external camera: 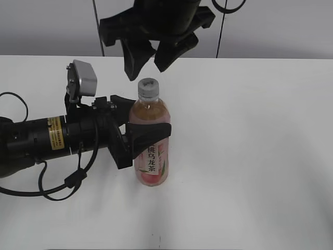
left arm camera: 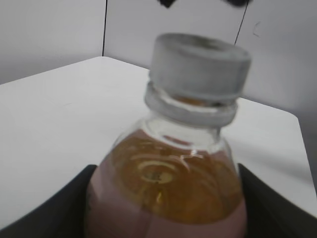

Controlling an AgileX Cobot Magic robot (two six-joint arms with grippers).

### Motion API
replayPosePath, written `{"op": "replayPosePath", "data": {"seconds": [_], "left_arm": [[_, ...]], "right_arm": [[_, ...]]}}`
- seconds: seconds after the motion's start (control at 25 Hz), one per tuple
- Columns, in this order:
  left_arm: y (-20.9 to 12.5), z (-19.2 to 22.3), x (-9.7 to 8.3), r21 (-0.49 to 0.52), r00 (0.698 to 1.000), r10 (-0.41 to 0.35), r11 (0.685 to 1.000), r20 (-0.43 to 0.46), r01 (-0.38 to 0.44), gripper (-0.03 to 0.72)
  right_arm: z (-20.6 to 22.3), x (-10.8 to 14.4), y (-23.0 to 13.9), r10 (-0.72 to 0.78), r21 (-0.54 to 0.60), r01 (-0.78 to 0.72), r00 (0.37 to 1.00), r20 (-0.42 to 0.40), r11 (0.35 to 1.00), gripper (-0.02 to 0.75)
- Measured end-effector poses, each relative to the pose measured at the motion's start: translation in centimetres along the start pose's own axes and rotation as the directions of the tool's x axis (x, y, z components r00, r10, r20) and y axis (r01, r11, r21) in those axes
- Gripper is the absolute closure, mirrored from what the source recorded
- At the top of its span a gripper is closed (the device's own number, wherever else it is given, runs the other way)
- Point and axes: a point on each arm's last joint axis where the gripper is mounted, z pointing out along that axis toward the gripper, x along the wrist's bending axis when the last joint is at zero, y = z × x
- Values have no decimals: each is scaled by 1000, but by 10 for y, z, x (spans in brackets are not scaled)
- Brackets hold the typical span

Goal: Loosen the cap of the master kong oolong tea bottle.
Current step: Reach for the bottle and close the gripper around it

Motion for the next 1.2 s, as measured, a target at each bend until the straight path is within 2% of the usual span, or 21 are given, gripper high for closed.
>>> {"op": "replayPosePath", "data": {"seconds": [0.52,1.04,1.2], "left_arm": [[0,0,0,0,1000,0,1000,0,0,225],[0,0,0,0,1000,0,1000,0,0,225],[0,0,0,0,1000,0,1000,0,0,225]], "right_arm": [[14,-1,-10,12,64,-11,1000,-12,998,317],[18,0,-10,17,72,-16,1000,-22,997,365],[18,0,-10,18,72,-16,1000,-23,997,440]]}}
